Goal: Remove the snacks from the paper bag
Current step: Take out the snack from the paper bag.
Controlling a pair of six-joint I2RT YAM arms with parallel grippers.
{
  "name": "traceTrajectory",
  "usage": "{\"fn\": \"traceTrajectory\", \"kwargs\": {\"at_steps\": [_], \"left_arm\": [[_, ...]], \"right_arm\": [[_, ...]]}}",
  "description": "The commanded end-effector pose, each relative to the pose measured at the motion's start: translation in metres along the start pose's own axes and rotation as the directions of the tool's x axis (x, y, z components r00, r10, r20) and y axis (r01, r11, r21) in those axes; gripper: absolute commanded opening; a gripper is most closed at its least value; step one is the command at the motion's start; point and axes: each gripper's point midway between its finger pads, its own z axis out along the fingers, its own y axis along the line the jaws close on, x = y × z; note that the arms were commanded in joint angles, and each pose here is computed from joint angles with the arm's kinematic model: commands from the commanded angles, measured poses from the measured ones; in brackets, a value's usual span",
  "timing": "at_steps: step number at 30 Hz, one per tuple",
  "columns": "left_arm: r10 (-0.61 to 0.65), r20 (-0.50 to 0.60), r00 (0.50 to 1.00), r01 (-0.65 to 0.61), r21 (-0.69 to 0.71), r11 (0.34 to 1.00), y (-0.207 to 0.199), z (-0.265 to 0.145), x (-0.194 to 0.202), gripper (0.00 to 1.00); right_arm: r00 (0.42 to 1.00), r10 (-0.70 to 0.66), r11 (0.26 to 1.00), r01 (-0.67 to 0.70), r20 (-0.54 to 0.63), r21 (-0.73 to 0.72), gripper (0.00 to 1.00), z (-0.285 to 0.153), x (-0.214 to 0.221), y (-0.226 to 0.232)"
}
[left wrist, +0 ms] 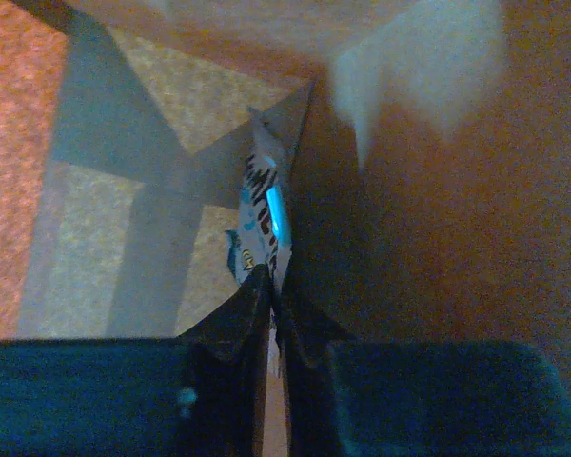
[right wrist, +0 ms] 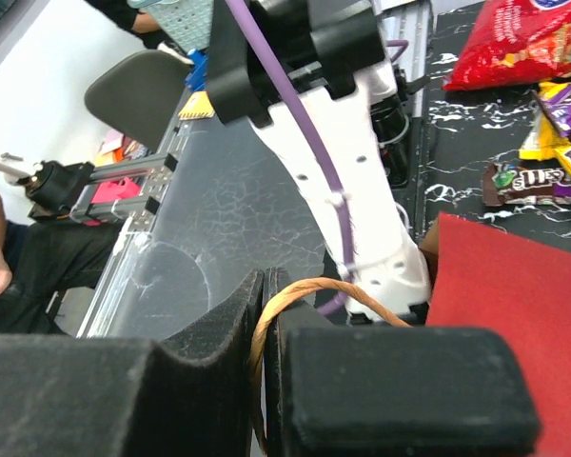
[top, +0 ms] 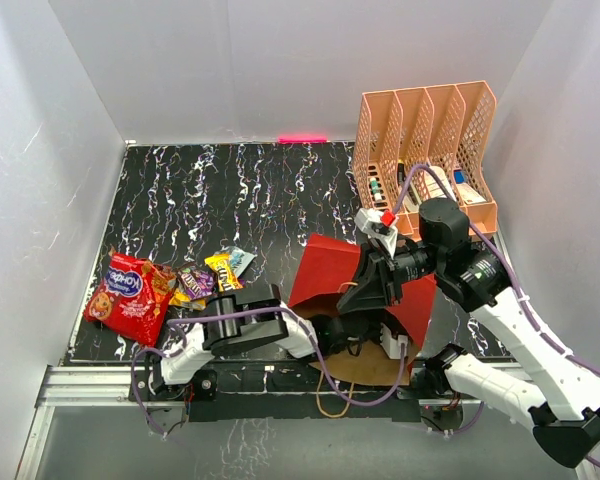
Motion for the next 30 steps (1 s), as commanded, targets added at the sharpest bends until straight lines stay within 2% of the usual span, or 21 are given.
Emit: {"fn": "traceTrajectory", "kwargs": {"at_steps": [1, 5, 14, 19, 21, 25, 30], "left_arm": [[-0.094, 0.046, 0.994, 0.093, 0.028, 0.995, 0.027, -0.023, -0.026, 0.02], [-0.132, 0.051, 0.99, 0.129, 0.063, 0.99, 0.034, -0.047, -0.034, 0.0], [-0.174, 0.074, 0.982, 0.16, 0.169, 0.972, 0.03, -0.102, -0.062, 0.0], [-0.236, 0.043, 0.971, 0.209, 0.33, 0.92, 0.019, -0.143, -0.079, 0.0], [-0.319, 0.039, 0.947, 0.286, 0.356, 0.89, 0.027, -0.164, -0.089, 0.0], [-0.475, 0.026, 0.88, 0.435, 0.361, 0.825, 0.069, -0.21, -0.113, 0.0], [-0.639, -0.006, 0.769, 0.602, 0.344, 0.721, 0.129, -0.264, -0.14, 0.0]], "right_arm": [[0.995, -0.087, 0.991, 0.081, 0.046, 0.105, 0.07, -0.003, -0.018, -0.008], [0.991, -0.115, 0.98, 0.101, 0.074, 0.172, 0.07, -0.006, -0.028, -0.014], [0.986, -0.136, 0.971, 0.113, 0.097, 0.212, 0.07, -0.007, -0.029, -0.02], [0.986, -0.114, 0.947, 0.071, 0.119, 0.313, 0.07, -0.01, -0.03, -0.041], [0.985, -0.111, 0.932, 0.059, 0.128, 0.358, 0.07, -0.013, -0.031, -0.048], [0.981, -0.088, 0.888, -0.002, 0.175, 0.46, 0.07, -0.021, -0.039, -0.063], [0.96, -0.021, 0.882, -0.114, 0.281, 0.456, 0.07, -0.021, -0.055, -0.066]]}}
